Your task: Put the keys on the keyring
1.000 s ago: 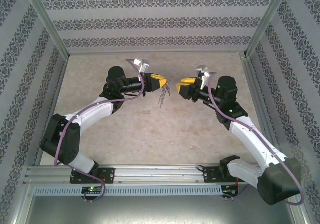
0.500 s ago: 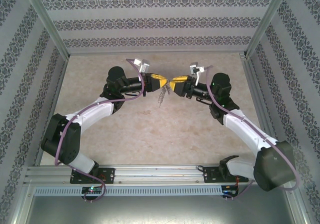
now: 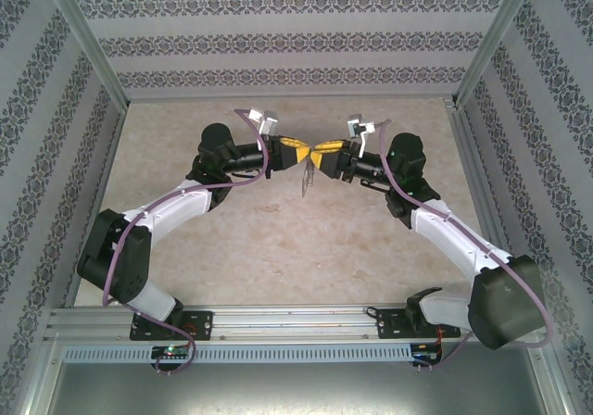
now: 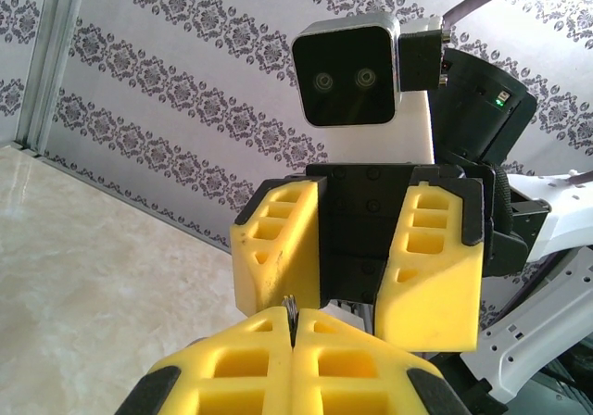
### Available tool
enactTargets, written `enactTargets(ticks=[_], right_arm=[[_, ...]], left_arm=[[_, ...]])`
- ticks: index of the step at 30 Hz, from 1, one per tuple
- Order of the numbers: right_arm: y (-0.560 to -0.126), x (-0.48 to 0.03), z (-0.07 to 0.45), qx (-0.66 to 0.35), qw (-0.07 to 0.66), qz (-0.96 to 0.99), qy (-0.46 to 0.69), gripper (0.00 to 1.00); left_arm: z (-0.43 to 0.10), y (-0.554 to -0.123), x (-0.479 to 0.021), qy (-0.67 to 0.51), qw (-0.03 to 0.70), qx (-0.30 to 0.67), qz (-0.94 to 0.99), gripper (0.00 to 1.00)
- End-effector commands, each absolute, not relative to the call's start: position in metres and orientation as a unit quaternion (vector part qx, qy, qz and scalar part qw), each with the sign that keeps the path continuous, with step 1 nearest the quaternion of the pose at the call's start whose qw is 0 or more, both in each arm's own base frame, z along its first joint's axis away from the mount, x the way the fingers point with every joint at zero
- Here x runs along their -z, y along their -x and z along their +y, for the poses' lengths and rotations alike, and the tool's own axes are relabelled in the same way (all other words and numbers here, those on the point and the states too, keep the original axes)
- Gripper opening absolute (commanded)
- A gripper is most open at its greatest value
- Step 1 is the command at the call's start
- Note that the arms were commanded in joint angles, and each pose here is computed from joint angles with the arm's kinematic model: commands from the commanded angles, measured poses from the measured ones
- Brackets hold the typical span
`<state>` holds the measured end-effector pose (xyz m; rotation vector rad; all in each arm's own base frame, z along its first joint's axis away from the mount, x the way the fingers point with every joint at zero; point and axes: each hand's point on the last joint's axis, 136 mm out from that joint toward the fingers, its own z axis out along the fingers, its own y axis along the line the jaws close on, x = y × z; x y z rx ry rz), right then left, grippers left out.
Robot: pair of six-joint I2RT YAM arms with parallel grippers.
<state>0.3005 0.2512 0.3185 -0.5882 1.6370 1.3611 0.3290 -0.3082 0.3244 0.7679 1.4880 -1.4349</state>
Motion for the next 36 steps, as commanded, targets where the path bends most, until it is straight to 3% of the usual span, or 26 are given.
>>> enactTargets(ticks=[1,6,12,19,30,36], right_arm=[[-0.295,-0.338,0.257,-0.561,0.462,0.635,0.263,0.38],[-0.294,-0.338,0.257,-0.561,0.461,0.634,0.264,0.25],[-0.293,-0.339,0.257,-0.562,0.462,0.632,0.267,0.0],[-0.295,-0.337,0.254,-0.551,0.468,0.64,0.261,0.0],[-0.312,-0.31,0.238,-0.433,0.486,0.706,0.28,0.0],[-0.317,-0.304,0.235,-0.375,0.477,0.729,0.317,0.0]], left_arm=[[-0.314,-0.321,-0.347,-0.333,0.472,0.587,0.567,0.0],[-0.313,-0.321,-0.348,-0.333,0.474,0.586,0.567,0.0],[-0.314,-0.32,-0.349,-0.334,0.473,0.587,0.567,0.0],[-0.313,-0.321,-0.347,-0.331,0.476,0.577,0.575,0.01],[-0.289,-0.331,-0.337,-0.335,0.491,0.514,0.619,0.66],[-0.284,-0.34,-0.325,-0.356,0.475,0.472,0.652,0.76]])
